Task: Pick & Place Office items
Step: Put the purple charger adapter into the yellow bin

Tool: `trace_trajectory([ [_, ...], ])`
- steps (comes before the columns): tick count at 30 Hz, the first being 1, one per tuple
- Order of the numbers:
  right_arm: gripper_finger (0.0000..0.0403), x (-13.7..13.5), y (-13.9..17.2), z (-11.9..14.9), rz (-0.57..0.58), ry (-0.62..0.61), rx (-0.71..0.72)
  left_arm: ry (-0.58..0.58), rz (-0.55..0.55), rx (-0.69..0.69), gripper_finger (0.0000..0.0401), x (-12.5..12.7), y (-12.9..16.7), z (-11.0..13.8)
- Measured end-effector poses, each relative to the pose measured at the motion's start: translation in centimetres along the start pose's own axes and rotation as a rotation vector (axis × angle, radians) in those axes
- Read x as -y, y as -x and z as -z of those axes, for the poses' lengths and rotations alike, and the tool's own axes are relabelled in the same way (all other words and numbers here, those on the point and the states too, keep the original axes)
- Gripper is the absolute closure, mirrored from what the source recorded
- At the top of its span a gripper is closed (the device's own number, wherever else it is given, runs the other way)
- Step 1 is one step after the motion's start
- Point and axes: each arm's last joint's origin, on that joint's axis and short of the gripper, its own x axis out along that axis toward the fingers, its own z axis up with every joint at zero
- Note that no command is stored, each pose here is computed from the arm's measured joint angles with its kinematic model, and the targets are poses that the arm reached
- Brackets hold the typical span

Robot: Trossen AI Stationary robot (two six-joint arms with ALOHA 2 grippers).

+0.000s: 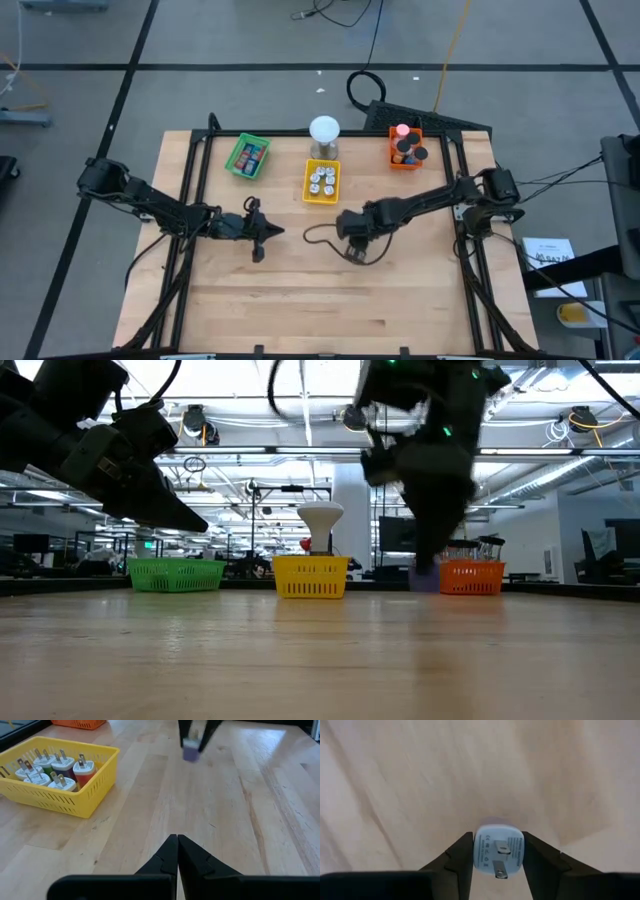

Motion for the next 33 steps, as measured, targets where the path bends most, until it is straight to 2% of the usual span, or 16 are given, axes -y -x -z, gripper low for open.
trace_trajectory([
  [3,0.0276,0.2,2.2,-2.6,-0.001,0.035,0.113,0.0,-0.021,0.005,0.0395,-0.1,0.0,0.0],
  [8,0.0276,2.4,4.9,-6.8,0.035,0.093,0.243,0.001,-0.044,0.011,0.0396,-0.1,0.0,0.0],
  [13,0.0276,5.4,5.3,-9.4,0.089,0.139,0.294,-0.003,-0.045,0.01,0.0396,-0.2,0.0,0.0],
  [15,0.0276,6.0,5.1,-10.7,0.066,0.164,0.352,-0.005,-0.047,0.01,0.0396,-0.2,0.0,-0.1],
  [19,0.0276,7.1,4.5,-10.8,0.043,0.207,0.307,-0.003,-0.051,0.011,0.0396,-0.3,0.0,-0.1],
  [22,0.0276,7.0,3.5,-11.6,0.046,0.246,0.346,-0.011,-0.051,0.011,0.0396,-0.3,0.0,-0.1],
  [25,0.0276,7.3,2.8,-11.3,0.048,0.27,0.304,-0.01,-0.051,0.011,0.0396,-0.3,0.0,-0.1],
  [27,0.0276,7.2,2.0,-12.1,0.008,0.287,0.347,-0.01,-0.051,0.011,0.0396,-0.3,0.0,-0.1],
  [33,0.0276,7.3,0.7,-12.4,0.013,0.322,0.336,0.004,-0.051,0.009,0.0396,-0.3,0.0,0.0],
])
